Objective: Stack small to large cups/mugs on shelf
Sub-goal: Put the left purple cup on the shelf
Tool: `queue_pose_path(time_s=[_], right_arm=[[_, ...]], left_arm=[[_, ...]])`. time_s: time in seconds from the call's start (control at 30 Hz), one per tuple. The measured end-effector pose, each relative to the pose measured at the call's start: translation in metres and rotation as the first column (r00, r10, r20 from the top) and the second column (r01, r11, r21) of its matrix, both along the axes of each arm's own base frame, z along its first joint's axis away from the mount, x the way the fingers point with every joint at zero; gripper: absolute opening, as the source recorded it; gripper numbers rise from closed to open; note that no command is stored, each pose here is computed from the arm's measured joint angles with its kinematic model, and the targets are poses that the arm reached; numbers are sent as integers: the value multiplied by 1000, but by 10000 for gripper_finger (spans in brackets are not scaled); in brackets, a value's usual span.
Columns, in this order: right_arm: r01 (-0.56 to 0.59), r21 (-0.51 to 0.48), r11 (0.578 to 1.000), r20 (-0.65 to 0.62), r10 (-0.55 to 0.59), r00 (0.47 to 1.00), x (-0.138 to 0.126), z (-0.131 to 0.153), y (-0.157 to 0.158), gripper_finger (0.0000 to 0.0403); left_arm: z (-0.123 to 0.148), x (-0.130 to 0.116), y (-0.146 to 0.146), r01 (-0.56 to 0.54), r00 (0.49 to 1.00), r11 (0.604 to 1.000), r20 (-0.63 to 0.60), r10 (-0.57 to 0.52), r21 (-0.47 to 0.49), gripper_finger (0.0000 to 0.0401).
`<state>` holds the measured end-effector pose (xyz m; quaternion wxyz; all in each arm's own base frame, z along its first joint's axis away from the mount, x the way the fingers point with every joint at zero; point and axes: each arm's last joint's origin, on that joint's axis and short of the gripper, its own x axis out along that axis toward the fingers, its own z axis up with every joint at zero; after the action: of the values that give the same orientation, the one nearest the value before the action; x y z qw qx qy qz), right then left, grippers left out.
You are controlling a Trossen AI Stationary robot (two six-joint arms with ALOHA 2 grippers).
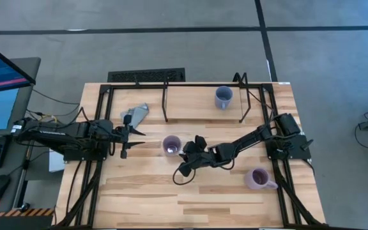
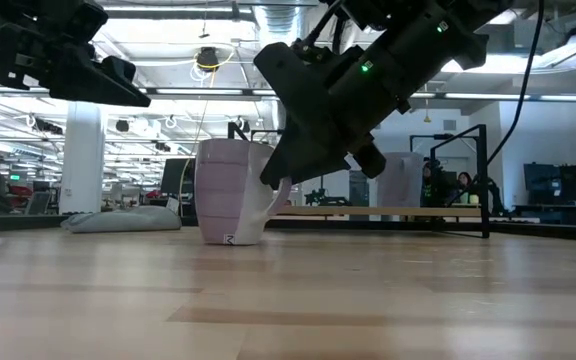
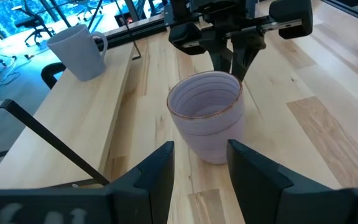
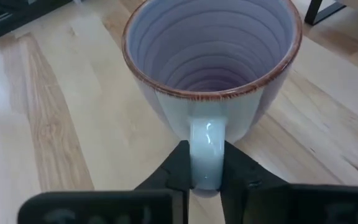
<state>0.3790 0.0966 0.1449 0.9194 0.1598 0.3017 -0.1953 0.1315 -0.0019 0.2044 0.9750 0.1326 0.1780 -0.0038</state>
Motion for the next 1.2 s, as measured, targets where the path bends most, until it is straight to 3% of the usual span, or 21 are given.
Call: queue_pose_path(time_s=[0.4, 0.53, 0.7, 0.87, 1.2], right_arm=[[5, -34, 999, 3, -5, 1000, 5, 9, 1, 65], [21, -78, 997, -73, -27, 997, 8, 19, 1, 65], [113, -112, 987, -130, -127, 983, 11, 39, 0, 65], [252, -118, 961, -106, -264, 959, 12, 52, -2, 65], [309, -189, 932, -202, -344, 917, 7, 68, -24, 65]], left_arm=[[0, 0, 0, 0, 1000, 1000, 0, 0, 0, 139], [0, 0, 0, -1, 1000, 1000, -1, 1, 0, 139], [0, 0, 0, 0, 1000, 1000, -2, 0, 0, 139], [-1, 0, 0, -1, 1000, 1000, -10, 1, -3, 139], [-5, -2, 0, -12, 999, 1000, -53, 11, -27, 139]])
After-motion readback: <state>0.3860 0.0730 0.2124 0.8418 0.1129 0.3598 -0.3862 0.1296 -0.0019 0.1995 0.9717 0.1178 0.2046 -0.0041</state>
